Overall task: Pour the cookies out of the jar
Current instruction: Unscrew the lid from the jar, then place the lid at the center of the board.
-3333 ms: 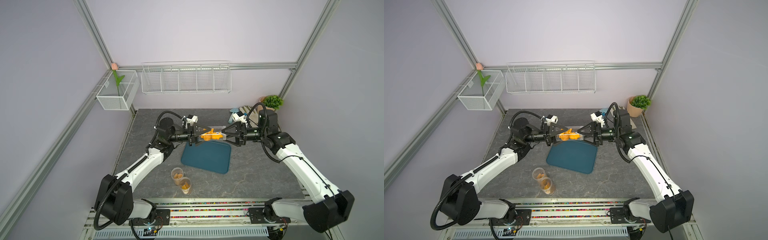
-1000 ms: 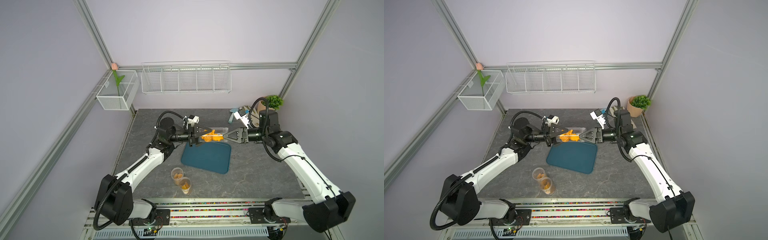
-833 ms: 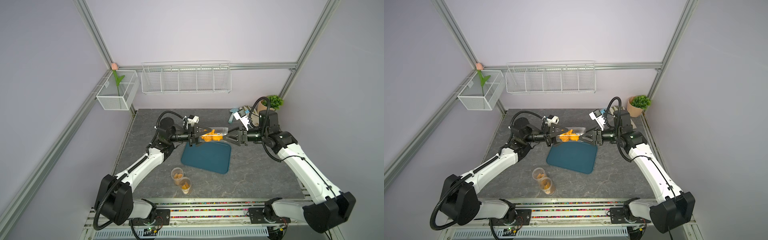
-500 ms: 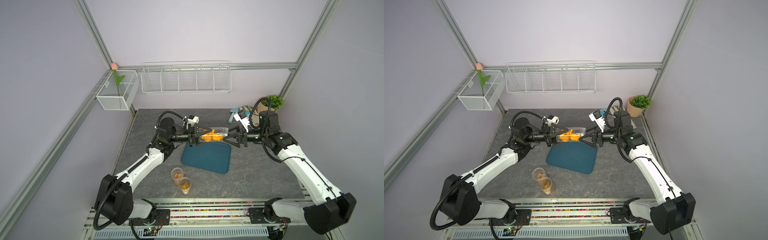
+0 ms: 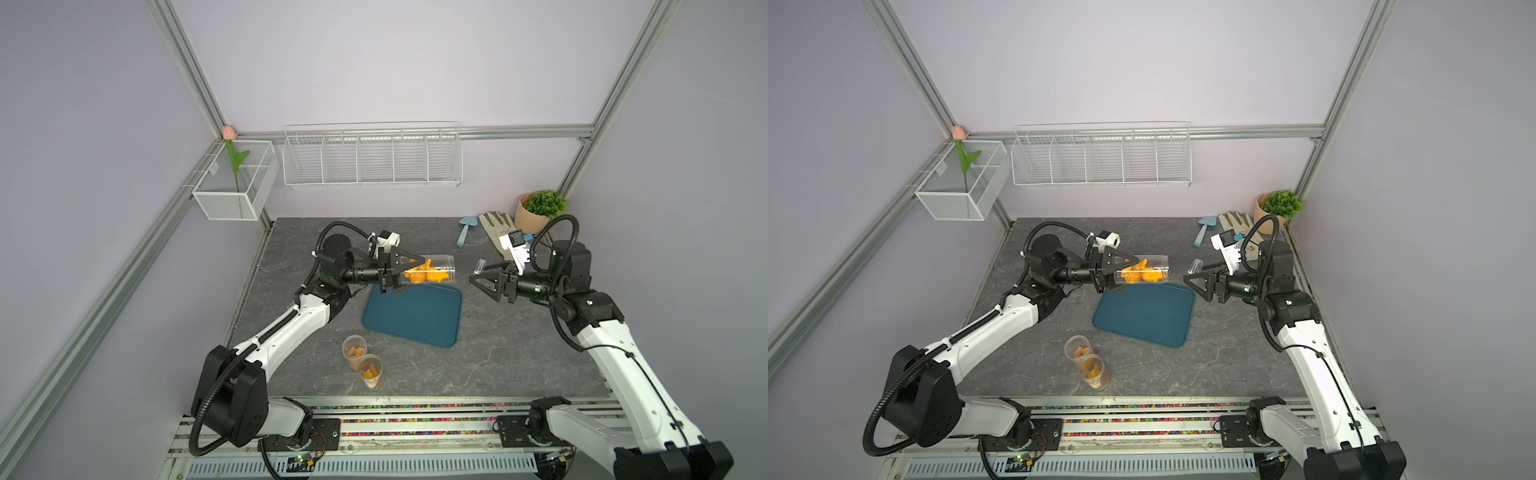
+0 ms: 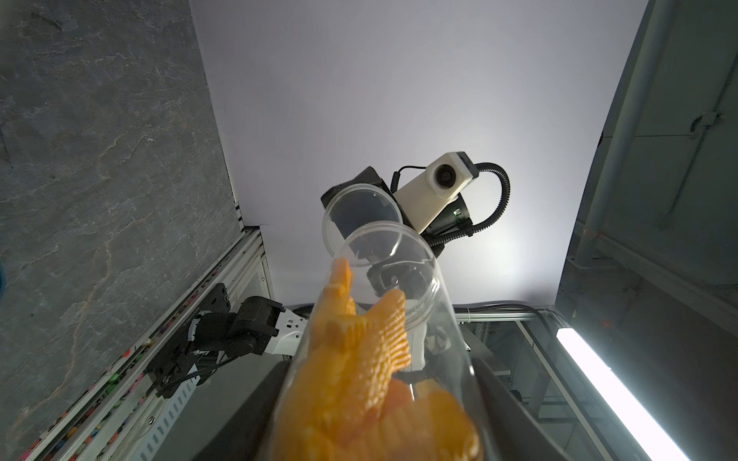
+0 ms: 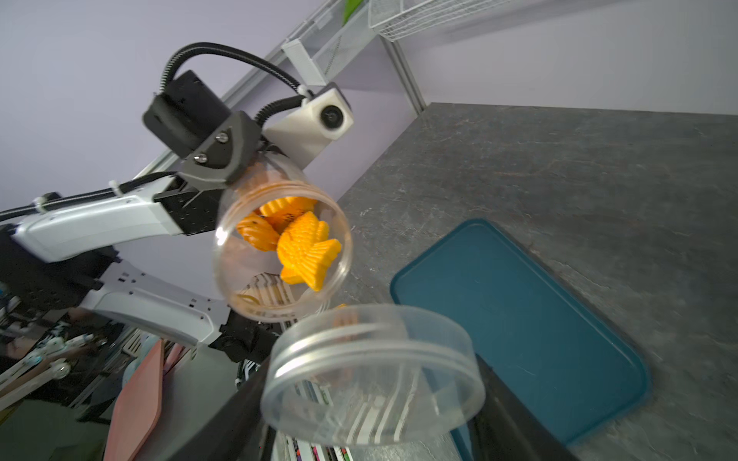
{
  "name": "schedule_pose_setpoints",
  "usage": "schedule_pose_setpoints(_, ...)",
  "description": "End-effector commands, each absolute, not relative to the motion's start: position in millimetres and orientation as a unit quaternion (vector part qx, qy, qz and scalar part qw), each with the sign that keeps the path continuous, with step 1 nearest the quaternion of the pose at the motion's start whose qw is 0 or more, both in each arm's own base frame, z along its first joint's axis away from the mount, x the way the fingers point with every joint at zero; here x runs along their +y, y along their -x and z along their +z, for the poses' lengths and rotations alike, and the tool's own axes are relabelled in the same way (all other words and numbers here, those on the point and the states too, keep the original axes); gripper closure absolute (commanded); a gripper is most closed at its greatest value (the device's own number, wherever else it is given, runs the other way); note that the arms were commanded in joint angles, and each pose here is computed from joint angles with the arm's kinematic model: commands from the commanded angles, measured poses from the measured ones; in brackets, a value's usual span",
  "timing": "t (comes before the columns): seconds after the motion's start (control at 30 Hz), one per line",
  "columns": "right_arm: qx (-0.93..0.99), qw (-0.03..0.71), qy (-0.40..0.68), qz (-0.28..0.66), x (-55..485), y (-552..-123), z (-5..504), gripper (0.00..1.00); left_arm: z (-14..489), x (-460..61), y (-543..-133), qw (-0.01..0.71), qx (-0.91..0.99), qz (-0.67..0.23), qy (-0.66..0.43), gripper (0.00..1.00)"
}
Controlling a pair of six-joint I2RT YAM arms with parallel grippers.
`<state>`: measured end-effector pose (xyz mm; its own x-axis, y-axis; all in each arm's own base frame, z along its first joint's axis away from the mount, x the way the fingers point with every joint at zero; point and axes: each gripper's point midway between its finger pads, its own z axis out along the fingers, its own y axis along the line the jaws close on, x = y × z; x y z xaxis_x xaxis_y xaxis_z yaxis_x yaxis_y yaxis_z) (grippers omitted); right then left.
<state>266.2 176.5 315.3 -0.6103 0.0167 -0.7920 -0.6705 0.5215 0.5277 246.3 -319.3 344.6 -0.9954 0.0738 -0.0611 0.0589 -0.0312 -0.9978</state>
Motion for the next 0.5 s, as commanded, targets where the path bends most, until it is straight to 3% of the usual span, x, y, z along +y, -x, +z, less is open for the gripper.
schedule_pose_setpoints(0.0,0.856,0.334,0.132,0.372,150.2,-272.0,264.8,0.29,364.6,-320.6,-241.6,-0.007,-0.680,0.729,0.078,0.36)
schedule_pose_setpoints(0.27,0.958,0.188,0.010,0.215,97.6,-272.1,179.8,0.30,359.4,-318.6,-237.1,-0.005,-0.680,0.729,0.081,0.36)
schedule_pose_setpoints(0.47,0.984,0.076,-0.031,0.159,82.2,-269.3,129.2,0.29,358.7,-317.7,-234.7,-0.004,-0.679,0.729,0.084,0.36)
